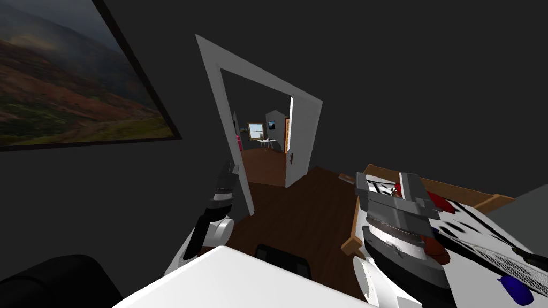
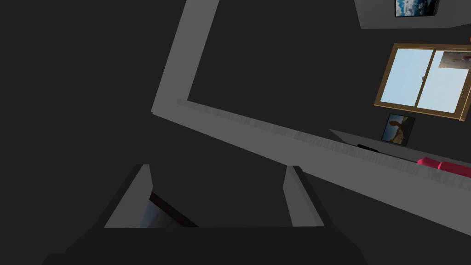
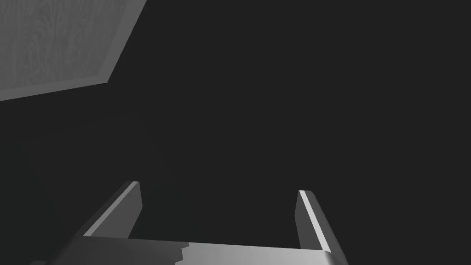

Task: Push the door open

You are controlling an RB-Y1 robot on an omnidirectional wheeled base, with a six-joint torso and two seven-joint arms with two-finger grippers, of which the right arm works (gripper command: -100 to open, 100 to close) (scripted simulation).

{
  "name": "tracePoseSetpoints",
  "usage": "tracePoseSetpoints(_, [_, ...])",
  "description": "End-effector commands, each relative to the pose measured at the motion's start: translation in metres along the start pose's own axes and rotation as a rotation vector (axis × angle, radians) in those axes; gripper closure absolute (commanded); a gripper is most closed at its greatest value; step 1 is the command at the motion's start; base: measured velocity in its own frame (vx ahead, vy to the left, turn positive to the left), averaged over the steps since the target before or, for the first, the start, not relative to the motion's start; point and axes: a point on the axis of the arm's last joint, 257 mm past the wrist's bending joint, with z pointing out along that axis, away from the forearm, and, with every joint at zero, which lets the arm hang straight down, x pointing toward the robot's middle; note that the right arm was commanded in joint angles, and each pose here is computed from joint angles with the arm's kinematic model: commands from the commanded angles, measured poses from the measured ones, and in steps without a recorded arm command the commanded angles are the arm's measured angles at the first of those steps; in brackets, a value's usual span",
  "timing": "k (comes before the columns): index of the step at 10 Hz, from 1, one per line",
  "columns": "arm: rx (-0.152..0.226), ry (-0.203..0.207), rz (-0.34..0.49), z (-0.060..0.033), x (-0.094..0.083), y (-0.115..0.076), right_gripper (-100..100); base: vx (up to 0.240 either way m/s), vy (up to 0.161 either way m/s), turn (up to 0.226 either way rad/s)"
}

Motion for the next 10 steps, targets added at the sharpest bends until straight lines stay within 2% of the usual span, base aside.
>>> tracePoseSetpoints(1, [0.022,0.026,-0.058,-0.0059,0.001,-0.011,-100,0.109,-0.029,0.096])
tracePoseSetpoints(5, [0.061,0.072,-0.171,-0.0187,0.002,-0.033,-100,0.15,-0.022,0.098])
tracePoseSetpoints(10, [0.113,0.135,-0.325,-0.039,0.0,-0.062,-100,0.148,-0.042,0.097])
